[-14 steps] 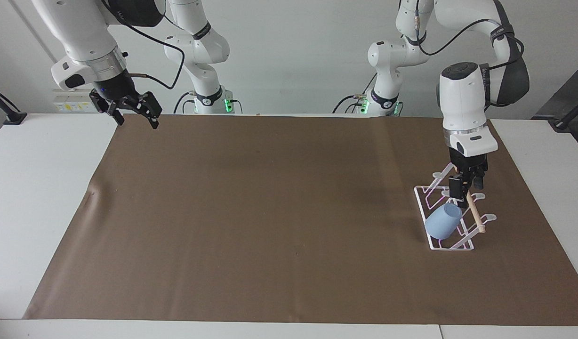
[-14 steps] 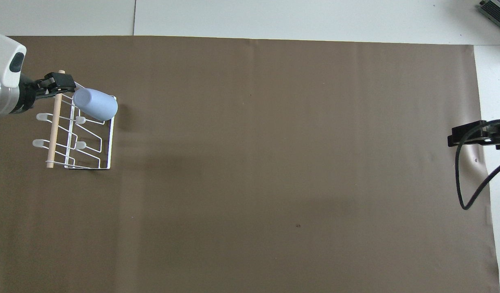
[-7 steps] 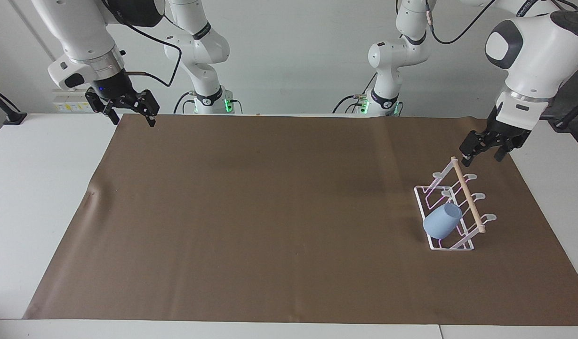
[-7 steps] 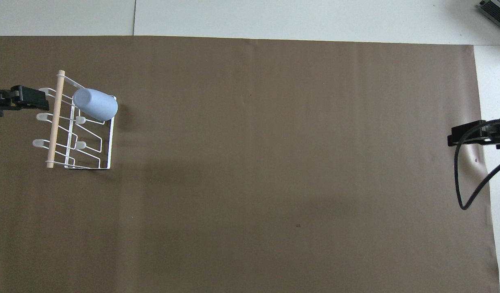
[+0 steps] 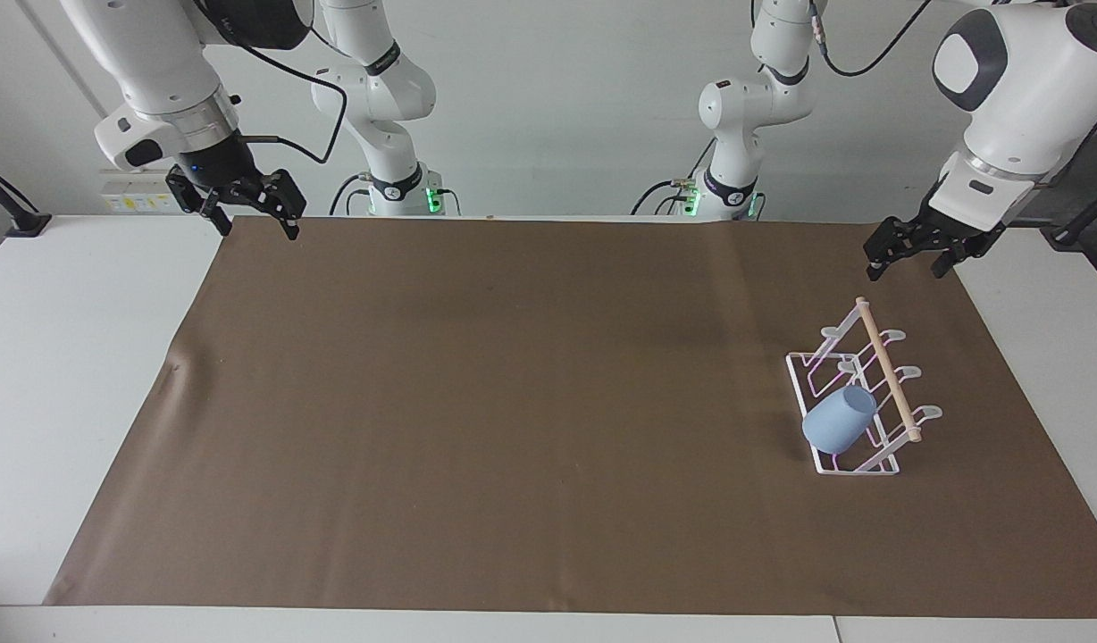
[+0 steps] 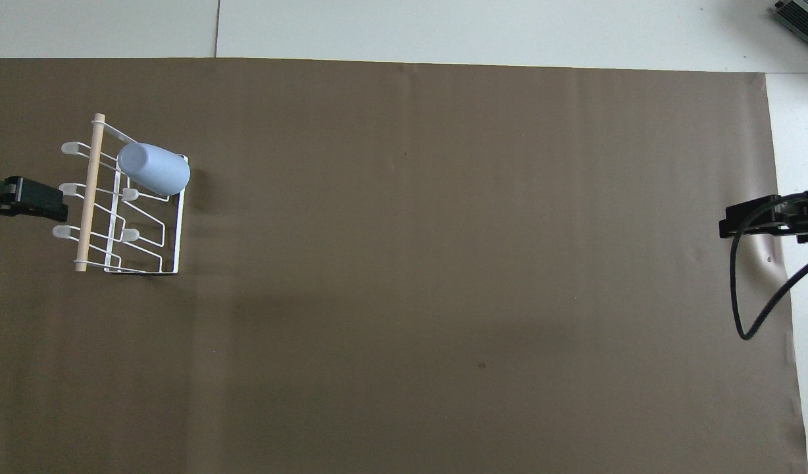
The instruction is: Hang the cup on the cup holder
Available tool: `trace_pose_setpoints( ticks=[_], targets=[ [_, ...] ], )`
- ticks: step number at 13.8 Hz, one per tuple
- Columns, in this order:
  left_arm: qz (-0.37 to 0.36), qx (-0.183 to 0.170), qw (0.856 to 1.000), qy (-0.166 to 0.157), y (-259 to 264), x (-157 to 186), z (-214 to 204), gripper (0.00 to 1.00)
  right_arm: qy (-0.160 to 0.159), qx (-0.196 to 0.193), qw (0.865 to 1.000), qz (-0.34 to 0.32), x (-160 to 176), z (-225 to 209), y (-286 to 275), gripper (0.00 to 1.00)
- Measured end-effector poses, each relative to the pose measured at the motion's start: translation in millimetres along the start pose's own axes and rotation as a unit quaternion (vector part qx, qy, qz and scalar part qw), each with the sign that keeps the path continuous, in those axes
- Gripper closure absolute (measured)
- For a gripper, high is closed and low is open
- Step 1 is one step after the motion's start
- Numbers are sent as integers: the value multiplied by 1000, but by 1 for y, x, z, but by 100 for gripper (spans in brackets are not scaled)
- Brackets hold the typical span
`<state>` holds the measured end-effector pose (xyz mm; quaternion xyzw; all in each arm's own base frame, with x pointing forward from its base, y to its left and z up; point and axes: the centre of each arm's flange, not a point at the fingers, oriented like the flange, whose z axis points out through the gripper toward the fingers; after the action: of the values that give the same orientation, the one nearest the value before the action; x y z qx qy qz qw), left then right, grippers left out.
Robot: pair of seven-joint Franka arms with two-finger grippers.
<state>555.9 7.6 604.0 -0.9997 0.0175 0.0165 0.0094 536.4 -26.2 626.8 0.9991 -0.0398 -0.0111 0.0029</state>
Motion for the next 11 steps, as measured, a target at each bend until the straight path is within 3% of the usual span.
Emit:
trace_pose_setpoints(
  ticks=[11],
  targets=[
    [7, -8, 1000, -15, -2, -10, -21, 0, 0, 0, 1000, 0, 0, 0, 0, 0]
  ],
)
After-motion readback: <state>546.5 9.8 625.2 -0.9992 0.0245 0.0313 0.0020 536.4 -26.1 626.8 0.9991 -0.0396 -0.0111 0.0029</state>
